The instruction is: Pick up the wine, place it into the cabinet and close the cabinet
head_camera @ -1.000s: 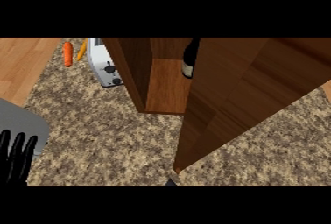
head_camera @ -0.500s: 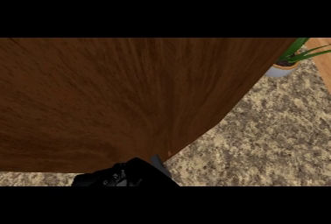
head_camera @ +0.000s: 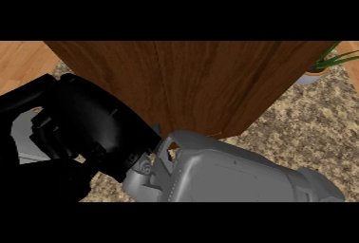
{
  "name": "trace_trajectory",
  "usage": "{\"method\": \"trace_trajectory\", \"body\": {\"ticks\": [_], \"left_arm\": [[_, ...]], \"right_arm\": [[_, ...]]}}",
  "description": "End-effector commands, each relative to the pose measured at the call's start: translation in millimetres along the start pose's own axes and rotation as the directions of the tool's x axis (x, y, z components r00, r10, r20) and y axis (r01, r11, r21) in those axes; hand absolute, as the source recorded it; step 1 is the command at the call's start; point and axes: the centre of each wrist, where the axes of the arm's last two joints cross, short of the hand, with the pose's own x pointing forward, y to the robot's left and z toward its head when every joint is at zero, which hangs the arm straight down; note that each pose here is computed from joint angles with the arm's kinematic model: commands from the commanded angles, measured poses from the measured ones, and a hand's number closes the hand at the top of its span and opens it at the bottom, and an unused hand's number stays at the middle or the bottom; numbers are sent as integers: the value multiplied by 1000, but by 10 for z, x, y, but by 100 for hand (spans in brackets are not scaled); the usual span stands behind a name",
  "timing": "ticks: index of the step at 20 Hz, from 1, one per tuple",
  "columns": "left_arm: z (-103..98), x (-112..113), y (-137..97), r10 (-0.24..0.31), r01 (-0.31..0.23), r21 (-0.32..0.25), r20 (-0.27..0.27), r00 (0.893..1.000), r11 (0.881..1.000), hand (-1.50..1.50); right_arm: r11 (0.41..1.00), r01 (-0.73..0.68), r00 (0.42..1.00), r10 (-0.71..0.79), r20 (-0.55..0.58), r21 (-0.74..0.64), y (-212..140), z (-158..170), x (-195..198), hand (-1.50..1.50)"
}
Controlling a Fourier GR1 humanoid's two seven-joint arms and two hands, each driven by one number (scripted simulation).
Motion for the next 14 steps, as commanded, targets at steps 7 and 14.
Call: {"method": "trace_trajectory", "body": {"ticks": [7,14], "left_arm": [[-84,192,181,-1,1,-7,10,1000,1000,-150],[-107,293,252,-20,20,2,40,999,1000,-150]], "right_arm": [[916,230,948,-134,-288,329,-375,-484,-128,150],[984,159,976,-146,-159,78,-967,-724,-426,150]]}}
